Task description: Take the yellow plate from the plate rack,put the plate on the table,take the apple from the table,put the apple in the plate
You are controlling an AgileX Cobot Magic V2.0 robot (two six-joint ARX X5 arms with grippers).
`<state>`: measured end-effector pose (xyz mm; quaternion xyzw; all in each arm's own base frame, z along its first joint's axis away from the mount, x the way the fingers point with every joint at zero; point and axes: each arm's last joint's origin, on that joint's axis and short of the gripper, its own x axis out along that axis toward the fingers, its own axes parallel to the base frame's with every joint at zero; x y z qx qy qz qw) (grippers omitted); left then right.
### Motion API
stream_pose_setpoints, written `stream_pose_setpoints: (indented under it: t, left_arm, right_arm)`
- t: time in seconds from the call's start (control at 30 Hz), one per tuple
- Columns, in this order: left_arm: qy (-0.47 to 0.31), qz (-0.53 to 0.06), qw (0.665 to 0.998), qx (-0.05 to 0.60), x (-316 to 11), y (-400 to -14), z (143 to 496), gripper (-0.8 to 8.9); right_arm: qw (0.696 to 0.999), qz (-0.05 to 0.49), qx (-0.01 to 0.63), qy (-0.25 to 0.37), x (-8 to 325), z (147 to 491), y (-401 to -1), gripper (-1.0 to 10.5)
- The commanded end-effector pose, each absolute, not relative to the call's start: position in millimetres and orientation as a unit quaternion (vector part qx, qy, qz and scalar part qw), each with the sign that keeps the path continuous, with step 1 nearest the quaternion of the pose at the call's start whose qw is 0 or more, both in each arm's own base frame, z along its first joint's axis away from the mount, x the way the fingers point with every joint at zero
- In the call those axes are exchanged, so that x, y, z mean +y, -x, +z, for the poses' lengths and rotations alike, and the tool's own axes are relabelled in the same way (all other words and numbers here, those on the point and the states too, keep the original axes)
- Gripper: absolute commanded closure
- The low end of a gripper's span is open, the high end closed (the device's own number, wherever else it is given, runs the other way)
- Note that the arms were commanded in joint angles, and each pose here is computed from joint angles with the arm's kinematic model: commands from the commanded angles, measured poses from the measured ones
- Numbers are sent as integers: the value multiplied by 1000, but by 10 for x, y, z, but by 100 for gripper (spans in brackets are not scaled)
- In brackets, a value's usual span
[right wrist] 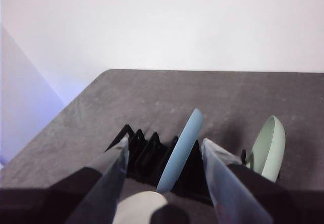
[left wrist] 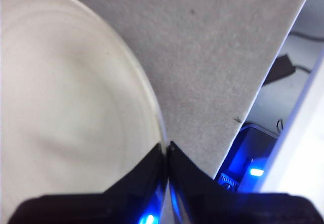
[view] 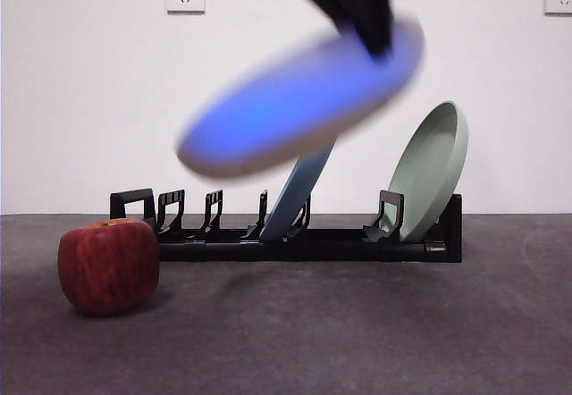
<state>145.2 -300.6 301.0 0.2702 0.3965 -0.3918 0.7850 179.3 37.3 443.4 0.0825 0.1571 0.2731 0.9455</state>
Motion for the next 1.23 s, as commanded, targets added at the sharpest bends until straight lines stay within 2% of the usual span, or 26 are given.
stream_pose_setpoints:
  t: [0.03,0.3,0.6,0.67,0.7,0.8,0.83,0.97,1.23]
  left_arm:
    - [-290,-385,771,416,-3205,-1500,2698,822]
    - [-346,-349,750,443,-3520,-1578,2032,822]
    - [-354,-349,727,474,-3606,-1595,1715,812]
    - [-350,-355,724,477,-3608,-1593,1714,772]
    - [-350,-355,724,477,-3607,-1592,1717,715]
    - [-353,-350,726,475,-3581,-1590,1766,539]
    - [-353,-349,727,474,-3570,-1586,1794,523]
    - [-339,-344,748,455,-3511,-1572,2014,526]
    - [-288,-289,841,355,-3164,-1631,2804,527]
  right_arm:
    - [947,274,153,-73,374,4458,-1788,695]
    - [947,275,152,-68,374,4459,-1786,695]
    - [947,275,151,-66,374,4459,-1788,695]
    - [947,275,151,-66,374,4459,-1788,695]
    - [947,275,151,-66,374,4459,-1789,695]
    - [947,275,152,-66,375,4454,-1800,695]
    - [947,275,153,-66,377,4450,-1807,695]
    - [945,278,157,-66,392,4439,-1828,695]
    - [935,315,151,-59,558,4428,-1913,694]
